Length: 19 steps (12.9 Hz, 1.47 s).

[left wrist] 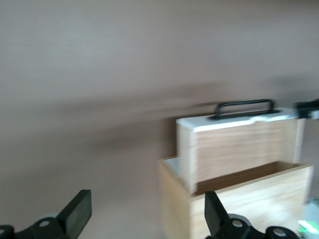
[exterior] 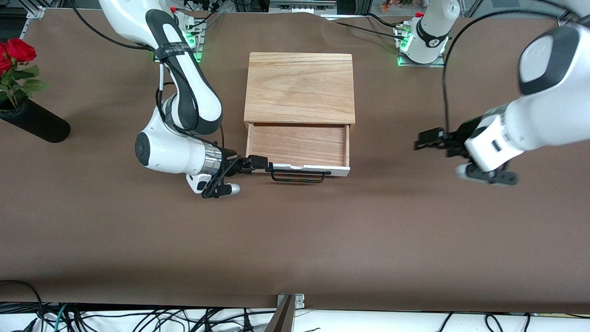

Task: Close drawer with both arms simultaneously
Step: 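Bring the left gripper to the drawer front while the right gripper holds, then push the drawer front into the cabinet with both grippers together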

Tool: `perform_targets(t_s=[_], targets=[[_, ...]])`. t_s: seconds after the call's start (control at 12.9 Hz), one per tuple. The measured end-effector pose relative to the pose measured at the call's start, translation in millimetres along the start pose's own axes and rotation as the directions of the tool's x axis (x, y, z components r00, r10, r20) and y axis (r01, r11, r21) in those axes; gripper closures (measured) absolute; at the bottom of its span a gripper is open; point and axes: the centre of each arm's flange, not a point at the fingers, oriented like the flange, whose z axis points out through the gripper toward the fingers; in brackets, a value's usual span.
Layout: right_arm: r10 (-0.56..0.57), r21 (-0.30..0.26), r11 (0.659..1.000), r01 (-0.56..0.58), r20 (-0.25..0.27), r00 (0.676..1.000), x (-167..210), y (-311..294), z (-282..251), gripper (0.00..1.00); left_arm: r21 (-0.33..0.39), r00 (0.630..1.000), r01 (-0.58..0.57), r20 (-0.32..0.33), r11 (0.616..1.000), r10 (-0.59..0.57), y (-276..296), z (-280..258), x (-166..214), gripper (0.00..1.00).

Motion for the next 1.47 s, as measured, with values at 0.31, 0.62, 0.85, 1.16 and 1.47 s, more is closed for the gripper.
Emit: perform_targets(t_s=[0.31,0.62,0.85,1.16,1.47], targets=[[0.011,0.055,0.998,-0.011,0.0,1.0,4,12,9,0.0,-0.151,0.999,-0.001,0.033,0.989,0.006,53,143,43,0.0],[0.024,0.056,0.998,-0.024,0.01,1.0,6,25,22,0.0,-0.204,0.997,0.023,0.075,0.979,-0.008,83,234,48,0.0],[0.031,0.059,0.998,-0.032,0.014,0.999,7,30,28,0.0,-0.203,0.999,0.033,0.045,0.979,-0.024,79,242,54,0.0],[0.024,0.058,0.998,-0.025,0.017,1.0,5,35,32,0.0,-0.183,0.999,0.054,0.007,0.982,-0.053,74,280,52,0.0],[0.027,0.062,0.998,-0.028,0.016,1.0,3,39,34,0.0,-0.174,0.998,0.062,0.024,0.983,-0.059,71,291,48,0.0]])
